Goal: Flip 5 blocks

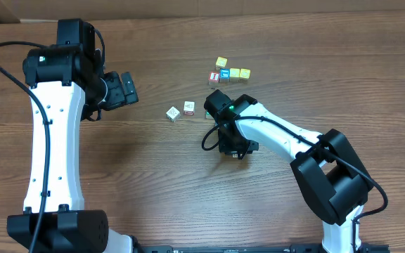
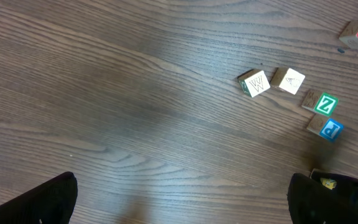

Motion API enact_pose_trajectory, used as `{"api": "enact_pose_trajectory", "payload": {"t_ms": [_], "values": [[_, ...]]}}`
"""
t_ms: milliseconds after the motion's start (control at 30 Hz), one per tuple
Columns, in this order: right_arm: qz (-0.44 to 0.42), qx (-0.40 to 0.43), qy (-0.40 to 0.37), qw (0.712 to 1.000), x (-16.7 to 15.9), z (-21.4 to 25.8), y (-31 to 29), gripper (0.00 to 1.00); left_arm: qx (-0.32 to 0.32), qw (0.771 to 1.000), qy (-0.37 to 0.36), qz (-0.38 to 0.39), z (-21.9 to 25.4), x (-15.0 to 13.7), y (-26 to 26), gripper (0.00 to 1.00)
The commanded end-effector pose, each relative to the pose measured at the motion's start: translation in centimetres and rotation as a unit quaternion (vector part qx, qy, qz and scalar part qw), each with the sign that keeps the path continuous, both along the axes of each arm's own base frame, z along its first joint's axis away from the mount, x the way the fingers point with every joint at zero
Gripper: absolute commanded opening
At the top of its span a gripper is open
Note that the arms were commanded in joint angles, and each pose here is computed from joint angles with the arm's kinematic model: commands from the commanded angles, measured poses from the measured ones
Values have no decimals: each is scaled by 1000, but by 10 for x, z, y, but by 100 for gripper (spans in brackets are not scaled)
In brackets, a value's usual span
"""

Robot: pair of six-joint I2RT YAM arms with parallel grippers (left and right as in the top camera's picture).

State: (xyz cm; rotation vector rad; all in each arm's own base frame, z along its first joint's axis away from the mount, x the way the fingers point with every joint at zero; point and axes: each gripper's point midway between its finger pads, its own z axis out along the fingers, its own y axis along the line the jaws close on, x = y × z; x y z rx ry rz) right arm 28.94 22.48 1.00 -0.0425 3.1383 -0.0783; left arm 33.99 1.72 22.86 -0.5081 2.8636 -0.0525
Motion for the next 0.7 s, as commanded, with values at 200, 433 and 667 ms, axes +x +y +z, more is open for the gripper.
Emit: {"api": "enact_pose_trajectory", "payload": {"t_ms": [200,433,667], "values": [[-3,7,-8,1000,5,5,-3,40,-7,1000,-2,7,1,2,-1,100],[-4,29,6,1000,7,7,-3,57,-7,1000,-2,7,1,2,-1,100],[29,67,-2,997,29,35,5,65,-7,1000,-3,7,1,2,-1,100]]}}
